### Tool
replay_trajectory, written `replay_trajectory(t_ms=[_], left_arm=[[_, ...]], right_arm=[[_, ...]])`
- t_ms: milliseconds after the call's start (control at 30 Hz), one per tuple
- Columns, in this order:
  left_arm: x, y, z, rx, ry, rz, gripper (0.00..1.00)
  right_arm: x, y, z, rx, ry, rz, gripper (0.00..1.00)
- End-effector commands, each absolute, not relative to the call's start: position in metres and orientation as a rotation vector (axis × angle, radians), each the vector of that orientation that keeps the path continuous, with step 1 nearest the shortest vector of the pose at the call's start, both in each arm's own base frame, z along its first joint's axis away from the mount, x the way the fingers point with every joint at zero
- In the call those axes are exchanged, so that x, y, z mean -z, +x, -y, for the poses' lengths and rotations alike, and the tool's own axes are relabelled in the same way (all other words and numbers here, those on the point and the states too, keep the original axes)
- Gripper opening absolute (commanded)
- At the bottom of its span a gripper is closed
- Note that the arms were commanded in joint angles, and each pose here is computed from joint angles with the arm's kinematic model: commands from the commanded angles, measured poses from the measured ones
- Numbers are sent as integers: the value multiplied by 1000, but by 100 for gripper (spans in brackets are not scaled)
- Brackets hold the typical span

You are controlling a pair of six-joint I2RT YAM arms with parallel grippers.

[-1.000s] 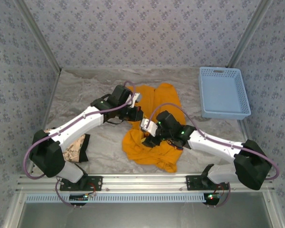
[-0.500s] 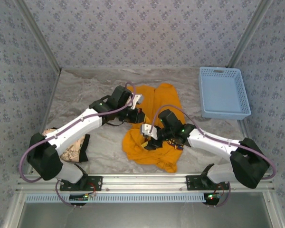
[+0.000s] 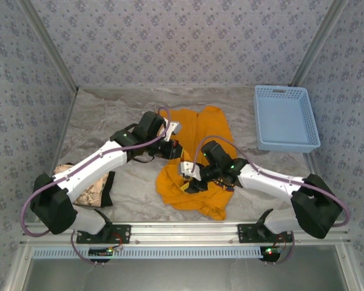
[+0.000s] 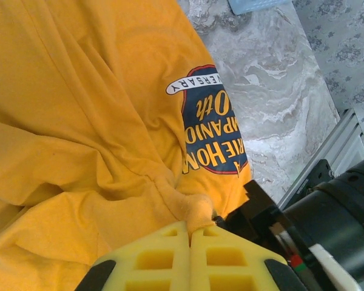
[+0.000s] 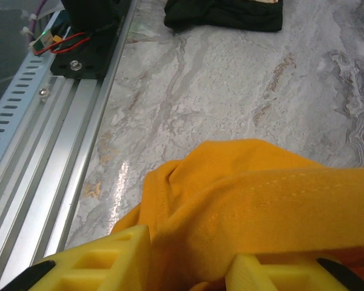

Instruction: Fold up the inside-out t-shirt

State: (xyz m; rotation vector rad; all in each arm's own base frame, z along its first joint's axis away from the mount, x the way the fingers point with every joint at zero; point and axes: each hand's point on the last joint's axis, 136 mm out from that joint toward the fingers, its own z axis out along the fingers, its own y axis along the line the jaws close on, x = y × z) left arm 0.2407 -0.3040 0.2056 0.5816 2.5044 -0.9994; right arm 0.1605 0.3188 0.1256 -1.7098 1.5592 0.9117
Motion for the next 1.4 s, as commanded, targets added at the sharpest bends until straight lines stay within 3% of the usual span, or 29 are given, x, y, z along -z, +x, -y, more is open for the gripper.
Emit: replay_trajectory(t_ms=[0,200,300,567,733,867,1100,1367], left_arm=[[-217,238,304,1037,608,-2447,0],[-208,243,295,994,588,-2461,0],[-194,254,287,953,542,-2491,0],[-153,298,282,777,435,-2574,0],[-123,309,283,709,441,-2654,0],[-113,313,281,701,431,-2671,0],[-116,321,263,692,389,-2645,0],[-124,314,253,698,426,-2608,0]], right_arm=[[-120,170,-326,-890,-1663,-1611,36],[-129,178,-328,-830,-1652,-1611,3],[-145,180,-324,-685,-1705,-1540,0],[-160,158,-320,-94,-2034,-1132,0],[-160,141,-319,14,-2191,-1108,0],[-154,113,-329,-87,-2333,-1130,1],[-158,49,-366,-554,-2464,-1133,8],[-165,29,-365,-743,-2527,-1241,22]])
